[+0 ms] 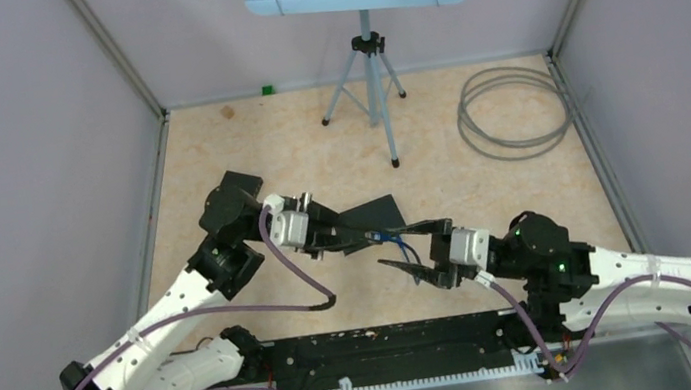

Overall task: Insert the plug into the switch port
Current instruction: Pick up the connector from the center of the board.

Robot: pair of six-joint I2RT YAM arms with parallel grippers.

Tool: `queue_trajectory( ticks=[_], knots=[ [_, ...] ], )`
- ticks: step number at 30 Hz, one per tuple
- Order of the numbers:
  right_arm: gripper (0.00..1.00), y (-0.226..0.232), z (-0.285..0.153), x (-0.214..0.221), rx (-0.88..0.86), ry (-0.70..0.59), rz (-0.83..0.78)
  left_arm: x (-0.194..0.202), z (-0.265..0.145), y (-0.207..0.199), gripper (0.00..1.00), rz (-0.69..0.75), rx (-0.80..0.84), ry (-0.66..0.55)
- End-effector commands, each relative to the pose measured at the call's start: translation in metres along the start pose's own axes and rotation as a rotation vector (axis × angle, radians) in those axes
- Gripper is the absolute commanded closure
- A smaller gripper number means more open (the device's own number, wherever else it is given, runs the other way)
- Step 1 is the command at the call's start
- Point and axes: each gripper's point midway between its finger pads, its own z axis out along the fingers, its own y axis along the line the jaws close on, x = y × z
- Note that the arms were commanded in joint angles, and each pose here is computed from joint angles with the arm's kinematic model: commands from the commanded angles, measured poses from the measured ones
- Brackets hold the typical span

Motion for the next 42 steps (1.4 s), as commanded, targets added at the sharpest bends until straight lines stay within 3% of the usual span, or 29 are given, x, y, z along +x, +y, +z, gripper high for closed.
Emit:
queue_trajectory(
  ticks=[1, 9, 13, 17, 23, 27, 28, 30, 32, 33, 42],
  knots=[
    [0.54, 0.022, -0.005, -0.004, -0.086, 0.007, 0.185, -0.027, -0.004, -0.019, 1.00, 0.139, 0.092, -0.038],
    [0.62, 0.019, 0.002, -0.007, -0.056, -0.032, 0.224, -0.031, -0.007, -0.032, 1.00, 0.129, 0.131, -0.040],
    [0.52, 0.015, 0.007, -0.014, -0.043, -0.071, 0.225, -0.029, -0.007, -0.032, 1.00, 0.123, 0.130, -0.034],
    [0.53, 0.013, 0.010, -0.015, -0.029, -0.085, 0.222, -0.028, -0.008, -0.033, 1.00, 0.121, 0.133, -0.033],
    [0.73, 0.014, 0.015, -0.014, -0.027, -0.095, 0.226, -0.027, -0.008, -0.034, 1.00, 0.117, 0.137, -0.032],
    [0.95, 0.014, 0.017, -0.010, -0.020, -0.091, 0.223, -0.026, -0.008, -0.034, 1.00, 0.113, 0.134, -0.032],
    [1.00, 0.013, 0.017, -0.010, -0.015, -0.092, 0.220, -0.026, -0.008, -0.033, 0.95, 0.108, 0.126, -0.031],
    [1.00, 0.008, 0.016, -0.009, 0.015, -0.092, 0.213, -0.026, -0.008, -0.020, 0.48, 0.056, 0.038, -0.021],
    [1.00, 0.001, 0.012, -0.010, 0.053, -0.110, 0.199, -0.024, -0.008, -0.010, 0.12, 0.033, -0.024, -0.018],
    [1.00, -0.001, 0.010, -0.012, 0.067, -0.122, 0.194, -0.023, -0.008, -0.012, 0.03, 0.029, -0.019, -0.017],
    [1.00, -0.009, 0.000, -0.019, 0.105, -0.174, 0.153, -0.021, -0.013, -0.016, 0.01, 0.040, -0.040, -0.011]
  ],
)
